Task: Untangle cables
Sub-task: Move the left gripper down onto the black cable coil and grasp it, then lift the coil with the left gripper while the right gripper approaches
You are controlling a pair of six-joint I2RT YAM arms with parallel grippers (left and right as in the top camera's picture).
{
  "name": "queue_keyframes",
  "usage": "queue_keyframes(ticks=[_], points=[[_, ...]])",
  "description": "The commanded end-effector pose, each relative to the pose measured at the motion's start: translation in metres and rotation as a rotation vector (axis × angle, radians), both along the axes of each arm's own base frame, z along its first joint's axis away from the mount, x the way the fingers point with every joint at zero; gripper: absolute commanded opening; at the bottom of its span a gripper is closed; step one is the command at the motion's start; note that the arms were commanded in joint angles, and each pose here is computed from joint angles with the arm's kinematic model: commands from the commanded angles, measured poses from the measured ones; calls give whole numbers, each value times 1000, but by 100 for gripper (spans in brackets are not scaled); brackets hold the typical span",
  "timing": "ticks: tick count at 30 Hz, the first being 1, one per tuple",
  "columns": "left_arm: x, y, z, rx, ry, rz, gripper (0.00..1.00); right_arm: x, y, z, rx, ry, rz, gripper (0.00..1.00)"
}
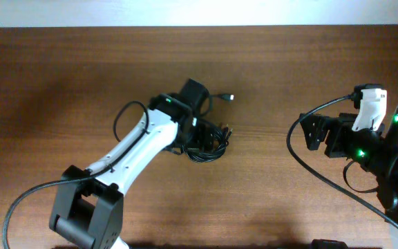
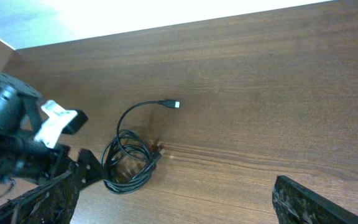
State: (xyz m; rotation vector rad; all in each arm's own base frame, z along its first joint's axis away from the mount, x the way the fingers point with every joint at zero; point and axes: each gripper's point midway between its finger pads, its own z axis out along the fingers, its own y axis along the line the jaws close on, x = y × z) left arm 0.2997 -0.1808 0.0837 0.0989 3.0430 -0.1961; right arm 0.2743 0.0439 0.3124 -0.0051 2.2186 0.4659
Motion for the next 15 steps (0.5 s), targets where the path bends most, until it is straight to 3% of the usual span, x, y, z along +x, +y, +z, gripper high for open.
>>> queue_keyframes(ticks=[1,4,6,11,12,15], points=[[-4,5,-20,59,-24,100,93,-5,3,10,-1,-36,11,99],[-11,25,-37,144,-23,176,92,-11,3,13,-3,-49,11,99],[-13,26,-40,144,-21,181,78,-11,3,13,-2,-48,11,99],[-12,25,-44,142,-25,184,88,-13,8,15,15,-50,35,99],[-13,24,-46,146,-19,190,78,-11,8,16,1,-65,44,99],[-10,11,-60,95,7,361,66,-9,7,20,-4,-84,42,99]])
